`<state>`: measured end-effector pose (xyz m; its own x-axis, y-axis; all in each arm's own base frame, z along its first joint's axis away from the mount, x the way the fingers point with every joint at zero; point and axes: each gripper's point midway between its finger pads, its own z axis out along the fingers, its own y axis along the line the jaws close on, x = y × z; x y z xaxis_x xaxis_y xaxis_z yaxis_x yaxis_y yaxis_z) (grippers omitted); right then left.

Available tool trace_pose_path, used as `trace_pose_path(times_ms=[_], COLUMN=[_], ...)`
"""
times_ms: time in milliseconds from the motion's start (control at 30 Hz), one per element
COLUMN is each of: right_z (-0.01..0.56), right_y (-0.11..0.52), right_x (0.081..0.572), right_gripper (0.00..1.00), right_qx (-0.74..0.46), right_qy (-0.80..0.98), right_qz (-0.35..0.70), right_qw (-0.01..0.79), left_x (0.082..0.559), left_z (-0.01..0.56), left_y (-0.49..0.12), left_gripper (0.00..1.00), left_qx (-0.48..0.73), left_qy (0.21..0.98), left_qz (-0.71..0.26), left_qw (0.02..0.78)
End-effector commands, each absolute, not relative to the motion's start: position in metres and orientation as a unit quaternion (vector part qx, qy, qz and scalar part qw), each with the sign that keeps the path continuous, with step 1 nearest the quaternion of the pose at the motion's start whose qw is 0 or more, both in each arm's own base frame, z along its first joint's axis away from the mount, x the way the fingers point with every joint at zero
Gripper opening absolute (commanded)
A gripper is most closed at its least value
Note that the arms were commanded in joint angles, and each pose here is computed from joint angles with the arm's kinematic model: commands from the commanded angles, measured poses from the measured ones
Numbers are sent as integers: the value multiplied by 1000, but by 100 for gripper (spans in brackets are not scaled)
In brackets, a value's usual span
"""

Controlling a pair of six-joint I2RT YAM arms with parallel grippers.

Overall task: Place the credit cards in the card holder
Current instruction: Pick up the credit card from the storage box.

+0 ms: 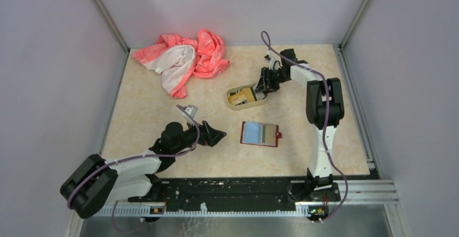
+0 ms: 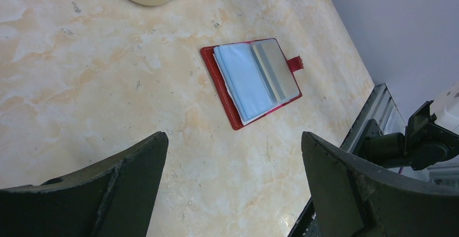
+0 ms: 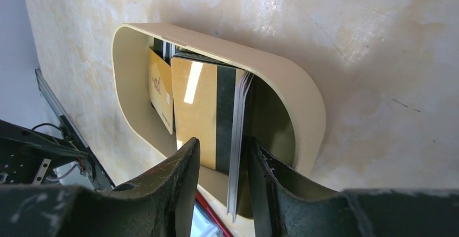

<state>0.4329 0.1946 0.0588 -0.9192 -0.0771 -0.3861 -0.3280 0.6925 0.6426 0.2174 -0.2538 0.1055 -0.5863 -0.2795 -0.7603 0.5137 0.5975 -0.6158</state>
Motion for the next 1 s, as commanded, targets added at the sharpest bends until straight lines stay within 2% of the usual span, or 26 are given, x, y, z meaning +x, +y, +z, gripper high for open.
trace_pose_path(times_ms=[0,333,433,667,967], right_z=[85,93,92,84,82], right_y=[189,185,180,171,165], right_x=[441,437,438,441,444], right_gripper=[37,35,34,24,22], right_qx=[-111,-96,-90,-80,-77], right_qy=[886,869,870,879,884], right_qz=[409,452,452,435,423], right_qw=[187,175,177,177,182], left_x=[219,220,220,219,219], left_z=[114,113,114,113,113], left_y=[-254,-254,-253,-254,-253], left_gripper=[98,98,98,98,98], left_qx=[77,76,76,77,75], left_qy=[764,765,765,765,764], left_qz=[-447,-445,-445,-446,-447], left_qw=[459,459,460,459,459])
